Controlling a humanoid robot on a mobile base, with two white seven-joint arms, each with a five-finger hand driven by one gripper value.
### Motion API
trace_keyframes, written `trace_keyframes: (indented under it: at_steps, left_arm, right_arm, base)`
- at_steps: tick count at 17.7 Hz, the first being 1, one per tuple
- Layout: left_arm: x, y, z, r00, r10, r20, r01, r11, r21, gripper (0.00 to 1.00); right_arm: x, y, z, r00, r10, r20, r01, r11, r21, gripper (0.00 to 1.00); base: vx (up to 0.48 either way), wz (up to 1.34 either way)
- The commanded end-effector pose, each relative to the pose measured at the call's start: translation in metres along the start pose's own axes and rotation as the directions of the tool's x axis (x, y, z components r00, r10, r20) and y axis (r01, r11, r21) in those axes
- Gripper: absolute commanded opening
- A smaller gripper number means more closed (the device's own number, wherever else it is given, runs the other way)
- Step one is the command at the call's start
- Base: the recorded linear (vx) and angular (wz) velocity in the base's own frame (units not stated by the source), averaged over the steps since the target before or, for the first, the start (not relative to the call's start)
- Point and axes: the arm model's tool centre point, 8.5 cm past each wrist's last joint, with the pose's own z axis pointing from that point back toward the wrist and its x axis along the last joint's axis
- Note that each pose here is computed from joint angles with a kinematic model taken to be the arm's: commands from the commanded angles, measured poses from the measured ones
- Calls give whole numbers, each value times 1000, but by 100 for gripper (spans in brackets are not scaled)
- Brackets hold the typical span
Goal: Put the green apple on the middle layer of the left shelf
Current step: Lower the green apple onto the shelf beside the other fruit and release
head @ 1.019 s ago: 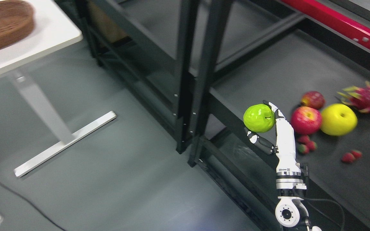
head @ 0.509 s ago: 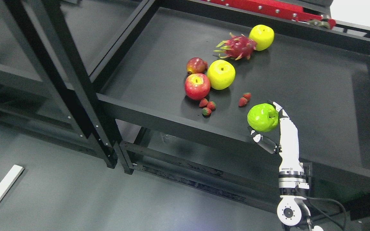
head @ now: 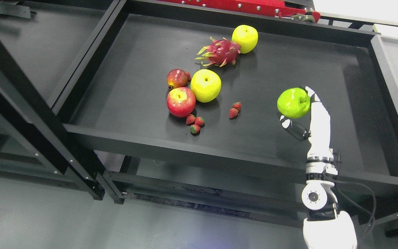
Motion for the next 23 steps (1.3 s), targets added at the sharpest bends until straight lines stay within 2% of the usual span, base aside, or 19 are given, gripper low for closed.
trace_keyframes:
  at_steps: [1, 3, 5, 7, 11, 13, 14, 15, 16, 18, 20, 23]
  left_arm:
    - [1, 11, 1, 1000, -2, 1, 2, 1000, 18, 100]
    - [1, 11, 1, 1000, -2, 3, 2, 1000, 17, 100]
    - [1, 11, 1, 1000, -2, 3, 2, 1000, 17, 100]
    - [1, 11, 1, 1000, -2, 3, 2, 1000, 17, 100]
    - [1, 11, 1, 1000, -5, 1, 5, 1000, 17, 100]
    - [1, 11, 1, 1000, -2, 3, 2, 1000, 17, 100]
    - [1, 11, 1, 1000, -2, 1, 2, 1000, 18, 100]
    - [1, 11, 1, 1000, -2, 3, 2, 1000, 17, 100]
    - [1, 11, 1, 1000, -2, 1, 2, 1000, 18, 100]
    - [1, 11, 1, 1000, -2, 3, 2, 1000, 17, 100]
    - [1, 11, 1, 1000, -2, 1, 2, 1000, 18, 100]
    - [1, 11, 1, 1000, -2, 3, 2, 1000, 17, 100]
  right_arm:
    - [-41, 25, -50, 991, 47, -128, -35, 995, 91, 3]
    - [-51, 33, -64, 986, 75, -148, -55, 989, 139, 3]
    - [-46, 47, -71, 986, 94, -139, -68, 981, 184, 4]
    - [-46, 53, -75, 984, 106, -146, -74, 976, 205, 4]
    - [-56, 59, -72, 971, 114, -210, -65, 972, 228, 11]
    - [-63, 59, -68, 960, 110, -258, -52, 973, 223, 25]
    - [-64, 60, -64, 960, 89, -267, -29, 975, 220, 36]
    - [-64, 61, -63, 961, 58, -270, 1, 977, 214, 75]
    - [-61, 63, -62, 964, 6, -266, 50, 978, 204, 100]
    - [-56, 60, -59, 965, -66, -252, 115, 976, 183, 100]
    - [-41, 54, -53, 967, -178, -180, 205, 968, 145, 100]
    - [-22, 40, -31, 924, -360, -128, 372, 925, 82, 100]
  base:
    - [114, -197]
    - [140, -128]
    - [139, -96]
    - [126, -50]
    - [114, -14]
    - [93, 0]
    - [74, 2]
    - [74, 2]
    - [57, 30]
    - [48, 15]
    - [32, 0]
    - [8, -1]
